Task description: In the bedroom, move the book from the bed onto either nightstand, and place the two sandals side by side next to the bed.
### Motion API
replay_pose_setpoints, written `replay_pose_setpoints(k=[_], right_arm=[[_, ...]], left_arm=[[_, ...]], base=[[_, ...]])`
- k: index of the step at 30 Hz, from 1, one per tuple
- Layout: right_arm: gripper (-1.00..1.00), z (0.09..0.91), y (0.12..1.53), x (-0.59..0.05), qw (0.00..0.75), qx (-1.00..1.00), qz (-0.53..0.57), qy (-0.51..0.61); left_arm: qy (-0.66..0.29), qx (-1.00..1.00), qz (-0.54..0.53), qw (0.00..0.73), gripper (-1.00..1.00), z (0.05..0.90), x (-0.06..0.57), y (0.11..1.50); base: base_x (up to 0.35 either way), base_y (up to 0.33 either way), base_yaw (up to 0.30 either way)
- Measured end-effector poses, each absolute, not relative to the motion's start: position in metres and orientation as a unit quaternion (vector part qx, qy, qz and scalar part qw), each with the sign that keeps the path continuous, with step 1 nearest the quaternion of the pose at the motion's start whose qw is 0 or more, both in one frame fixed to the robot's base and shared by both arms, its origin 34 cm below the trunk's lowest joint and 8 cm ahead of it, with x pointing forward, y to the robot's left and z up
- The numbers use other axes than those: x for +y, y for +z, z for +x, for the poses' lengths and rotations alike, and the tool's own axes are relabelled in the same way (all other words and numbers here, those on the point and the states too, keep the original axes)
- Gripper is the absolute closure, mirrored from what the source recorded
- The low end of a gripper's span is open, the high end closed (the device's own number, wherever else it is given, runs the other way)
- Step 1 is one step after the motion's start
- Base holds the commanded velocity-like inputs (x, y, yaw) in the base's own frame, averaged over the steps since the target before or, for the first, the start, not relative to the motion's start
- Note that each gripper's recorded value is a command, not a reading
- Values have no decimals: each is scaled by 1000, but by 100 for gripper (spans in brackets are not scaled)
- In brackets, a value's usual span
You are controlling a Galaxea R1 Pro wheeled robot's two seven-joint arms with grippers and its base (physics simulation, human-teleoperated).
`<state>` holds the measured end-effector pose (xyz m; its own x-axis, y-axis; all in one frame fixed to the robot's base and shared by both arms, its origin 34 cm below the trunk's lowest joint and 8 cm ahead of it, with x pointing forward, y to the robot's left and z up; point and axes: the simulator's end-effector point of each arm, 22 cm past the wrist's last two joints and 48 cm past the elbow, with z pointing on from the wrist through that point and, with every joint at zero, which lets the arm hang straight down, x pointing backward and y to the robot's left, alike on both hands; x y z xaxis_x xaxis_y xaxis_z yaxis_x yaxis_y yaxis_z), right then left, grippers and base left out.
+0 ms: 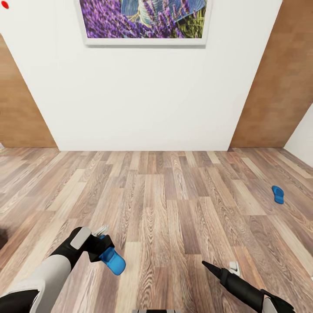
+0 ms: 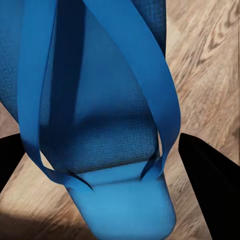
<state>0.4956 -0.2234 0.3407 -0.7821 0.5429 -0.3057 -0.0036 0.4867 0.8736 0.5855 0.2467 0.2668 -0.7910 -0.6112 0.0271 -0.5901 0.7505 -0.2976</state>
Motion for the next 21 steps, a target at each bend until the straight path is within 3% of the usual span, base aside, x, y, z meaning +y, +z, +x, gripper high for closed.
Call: replay_pose_setpoints(k=[21], right_arm=[[-100, 509, 373, -227, 318, 807, 152, 473]], left_arm=[[-159, 933, -314, 74, 100, 603, 248, 312]], base=[[0, 0, 0]])
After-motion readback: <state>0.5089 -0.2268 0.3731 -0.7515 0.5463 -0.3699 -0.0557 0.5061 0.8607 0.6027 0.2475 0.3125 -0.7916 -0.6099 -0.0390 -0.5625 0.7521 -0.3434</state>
